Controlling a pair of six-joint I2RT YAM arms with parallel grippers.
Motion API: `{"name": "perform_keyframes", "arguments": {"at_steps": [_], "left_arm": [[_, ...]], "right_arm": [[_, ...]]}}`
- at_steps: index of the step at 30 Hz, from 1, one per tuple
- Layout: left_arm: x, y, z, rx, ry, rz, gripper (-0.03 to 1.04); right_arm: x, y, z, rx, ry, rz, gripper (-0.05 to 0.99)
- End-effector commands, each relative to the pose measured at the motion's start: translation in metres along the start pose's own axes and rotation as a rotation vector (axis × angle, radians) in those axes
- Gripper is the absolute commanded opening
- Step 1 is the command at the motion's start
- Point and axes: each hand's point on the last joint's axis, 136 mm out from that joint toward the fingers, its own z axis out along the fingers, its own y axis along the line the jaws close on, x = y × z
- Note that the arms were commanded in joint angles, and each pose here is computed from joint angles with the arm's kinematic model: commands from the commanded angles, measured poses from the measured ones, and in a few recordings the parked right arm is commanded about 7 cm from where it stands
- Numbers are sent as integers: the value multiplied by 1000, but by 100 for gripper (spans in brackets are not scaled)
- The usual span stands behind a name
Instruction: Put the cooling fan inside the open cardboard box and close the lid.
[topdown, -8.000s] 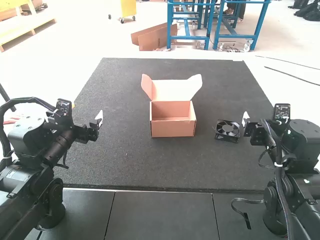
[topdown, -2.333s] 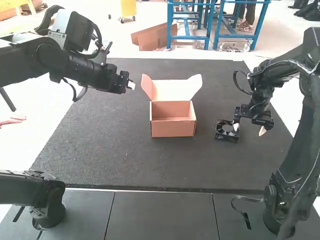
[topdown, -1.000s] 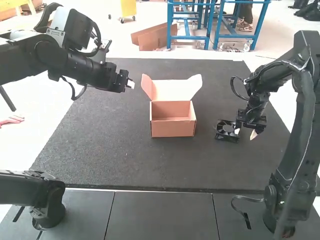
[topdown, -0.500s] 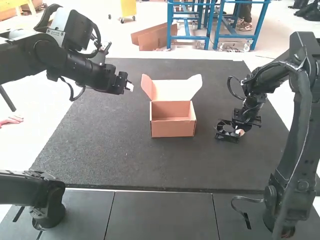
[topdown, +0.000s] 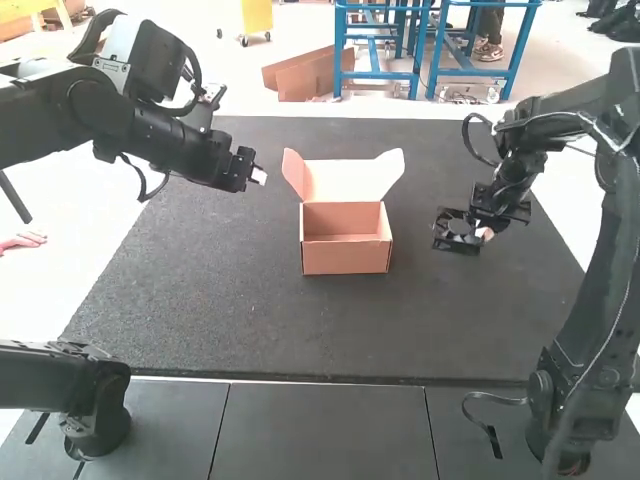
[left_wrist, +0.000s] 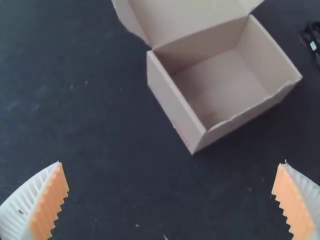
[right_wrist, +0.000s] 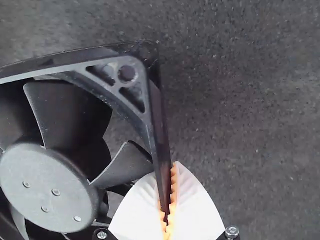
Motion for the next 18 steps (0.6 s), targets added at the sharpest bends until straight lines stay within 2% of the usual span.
{"name": "perform_keyframes", "arguments": {"at_steps": [1,9,18], "left_arm": [[-8,-2,-8,5,-34,41,97],[-2,-1,-10,-2,-39,86,97],[-2,4,-13,-32,-52,141,97]], "right_arm": [[-14,24,-60,-92,-124,8,-1],[2,55,-129,-198,-240,-28,-1],[33,94,-153,-248,-218,-150,-1]]}}
